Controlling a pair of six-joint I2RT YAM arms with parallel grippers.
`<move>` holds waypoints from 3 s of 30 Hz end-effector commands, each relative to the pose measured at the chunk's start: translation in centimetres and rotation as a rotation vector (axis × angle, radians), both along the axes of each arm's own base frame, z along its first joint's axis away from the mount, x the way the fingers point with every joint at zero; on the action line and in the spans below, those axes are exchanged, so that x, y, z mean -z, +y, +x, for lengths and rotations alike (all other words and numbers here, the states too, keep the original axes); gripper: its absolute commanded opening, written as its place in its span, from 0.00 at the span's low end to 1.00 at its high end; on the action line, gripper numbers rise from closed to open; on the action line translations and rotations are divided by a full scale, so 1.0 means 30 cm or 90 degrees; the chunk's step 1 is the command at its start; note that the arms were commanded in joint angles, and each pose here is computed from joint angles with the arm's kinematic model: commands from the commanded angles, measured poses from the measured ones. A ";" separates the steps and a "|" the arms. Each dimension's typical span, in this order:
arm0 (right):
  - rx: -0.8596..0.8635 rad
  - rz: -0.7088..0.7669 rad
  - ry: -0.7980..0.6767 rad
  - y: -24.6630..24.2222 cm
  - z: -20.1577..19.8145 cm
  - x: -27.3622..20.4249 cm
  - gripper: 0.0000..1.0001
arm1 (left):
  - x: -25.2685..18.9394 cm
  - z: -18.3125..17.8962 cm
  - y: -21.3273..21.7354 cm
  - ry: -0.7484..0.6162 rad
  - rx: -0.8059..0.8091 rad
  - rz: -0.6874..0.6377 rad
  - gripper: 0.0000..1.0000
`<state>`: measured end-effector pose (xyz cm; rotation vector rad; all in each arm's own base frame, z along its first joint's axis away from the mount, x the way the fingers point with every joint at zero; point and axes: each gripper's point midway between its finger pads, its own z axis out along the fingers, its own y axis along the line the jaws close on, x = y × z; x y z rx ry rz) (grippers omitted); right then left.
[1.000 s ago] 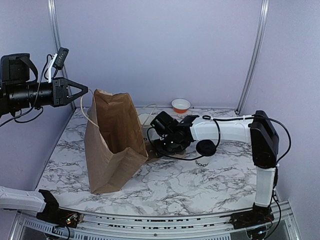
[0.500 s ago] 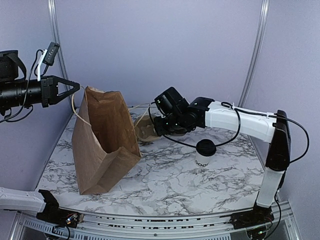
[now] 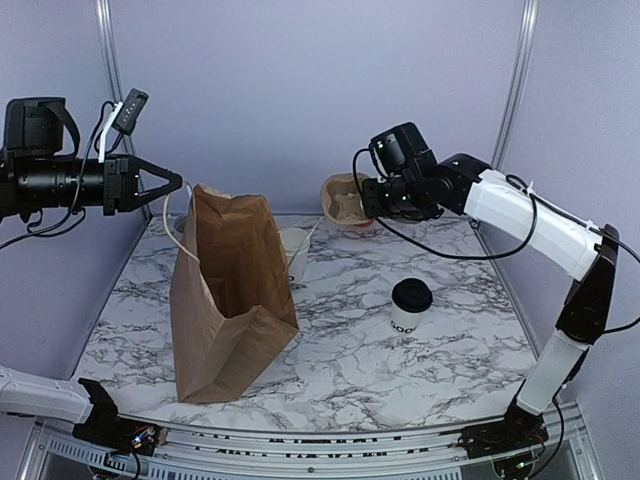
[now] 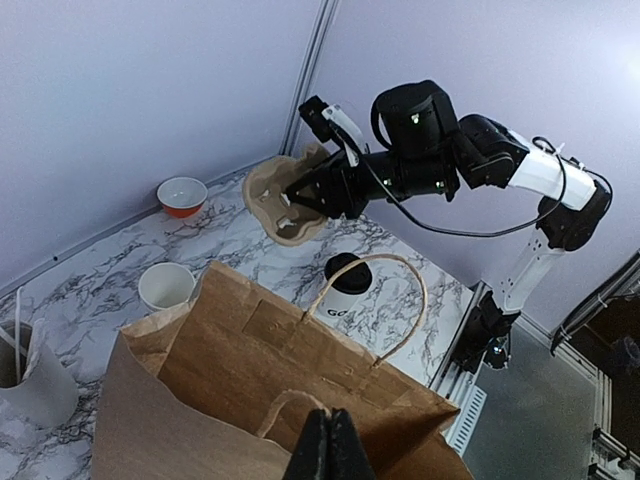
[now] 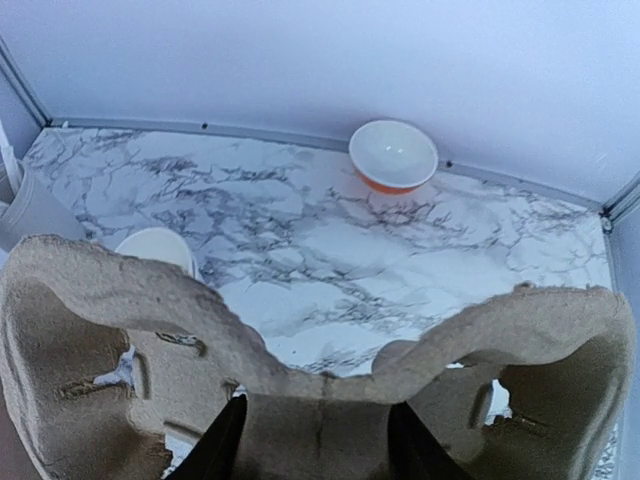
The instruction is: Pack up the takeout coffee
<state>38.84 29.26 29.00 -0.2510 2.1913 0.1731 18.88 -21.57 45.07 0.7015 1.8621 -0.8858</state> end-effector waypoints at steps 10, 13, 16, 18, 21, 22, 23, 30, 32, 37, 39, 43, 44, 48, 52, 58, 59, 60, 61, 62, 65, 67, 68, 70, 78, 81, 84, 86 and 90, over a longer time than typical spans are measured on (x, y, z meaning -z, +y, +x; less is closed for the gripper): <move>-0.179 0.055 -0.284 -0.034 -0.137 -0.613 0.42 | -0.041 0.061 -0.211 0.046 0.125 -0.066 0.00; -0.270 0.067 -0.327 0.025 -0.236 -0.668 0.42 | -0.045 0.054 -0.261 0.047 0.148 -0.066 0.00; -0.363 0.057 -0.353 0.115 -0.356 -0.672 0.42 | -0.050 0.048 -0.302 0.045 0.163 -0.065 0.00; -0.413 0.056 -0.350 0.151 -0.411 -0.645 0.41 | -0.055 0.041 -0.320 0.043 0.170 -0.065 0.00; -0.500 0.083 -0.340 0.193 -0.499 -0.614 0.41 | -0.061 0.029 -0.339 0.039 0.179 -0.065 0.00; -0.536 0.096 -0.338 0.208 -0.539 -0.607 0.41 | -0.059 0.025 -0.345 0.039 0.182 -0.064 0.00; -0.561 0.104 -0.336 0.219 -0.573 -0.596 0.41 | -0.060 0.020 -0.348 0.037 0.185 -0.064 0.00; -0.703 0.147 -0.276 0.254 -0.722 -0.511 0.43 | -0.053 -0.015 -0.370 0.041 0.223 -0.065 0.00; -0.728 0.151 -0.262 0.262 -0.751 -0.498 0.44 | -0.053 -0.018 -0.372 0.041 0.226 -0.065 0.00; -0.765 0.137 -0.220 0.294 -0.809 -0.438 0.44 | -0.063 -0.024 -0.367 0.035 0.229 -0.067 0.00; -0.770 0.126 -0.212 0.309 -0.831 -0.421 0.45 | -0.060 -0.022 -0.371 0.034 0.231 -0.065 0.00; -0.775 0.114 -0.209 0.327 -0.868 -0.413 0.44 | -0.057 -0.024 -0.382 0.036 0.244 -0.064 0.00; -0.780 0.117 -0.206 0.329 -0.878 -0.411 0.45 | -0.056 -0.023 -0.385 0.036 0.246 -0.064 0.00; -0.813 0.134 -0.181 0.347 -0.913 -0.383 0.44 | -0.053 -0.023 -0.391 0.034 0.252 -0.062 0.00; -0.836 0.123 -0.149 0.373 -0.922 -0.331 0.43 | -0.047 -0.028 -0.390 0.032 0.258 -0.058 0.00; -0.843 0.106 -0.156 0.378 -0.903 -0.302 0.43 | -0.038 -0.051 -0.387 0.035 0.279 -0.055 0.00; -0.846 0.105 -0.154 0.379 -0.899 -0.300 0.43 | -0.038 -0.056 -0.386 0.034 0.284 -0.055 0.00; -0.848 0.105 -0.151 0.380 -0.895 -0.298 0.43 | -0.036 -0.063 -0.385 0.035 0.290 -0.054 0.00; -0.852 0.103 -0.147 0.380 -0.892 -0.294 0.43 | -0.035 -0.070 -0.384 0.035 0.296 -0.054 0.00; -0.854 0.103 -0.145 0.380 -0.887 -0.294 0.43 | -0.035 -0.077 -0.384 0.035 0.303 -0.054 0.00; -0.860 0.101 -0.126 0.374 -0.873 -0.276 0.42 | -0.037 -0.094 -0.384 0.032 0.322 -0.052 0.00; -0.854 0.099 -0.114 0.363 -0.855 -0.262 0.42 | -0.036 -0.109 -0.386 0.030 0.337 -0.049 0.00; -0.851 0.099 -0.107 0.356 -0.845 -0.254 0.42 | -0.036 -0.117 -0.387 0.029 0.345 -0.048 0.00; -0.846 0.097 -0.096 0.346 -0.835 -0.244 0.42 | -0.031 -0.130 -0.391 0.029 0.358 -0.043 0.00; -0.812 0.055 -0.049 0.348 -0.792 -0.159 0.41 | -0.018 -0.152 -0.411 0.024 0.387 -0.034 0.00; -0.785 0.032 -0.049 0.348 -0.764 -0.129 0.41 | -0.022 -0.155 -0.412 0.019 0.393 -0.034 0.00; -0.763 0.012 -0.052 0.347 -0.743 -0.101 0.41 | -0.013 -0.155 -0.410 0.012 0.400 -0.031 0.00; -0.756 0.001 -0.051 0.351 -0.738 -0.086 0.41 | -0.008 -0.151 -0.408 0.018 0.403 -0.032 0.00; -0.752 -0.022 -0.050 0.363 -0.742 -0.068 0.41 | -0.013 -0.134 -0.400 0.024 0.409 -0.044 0.00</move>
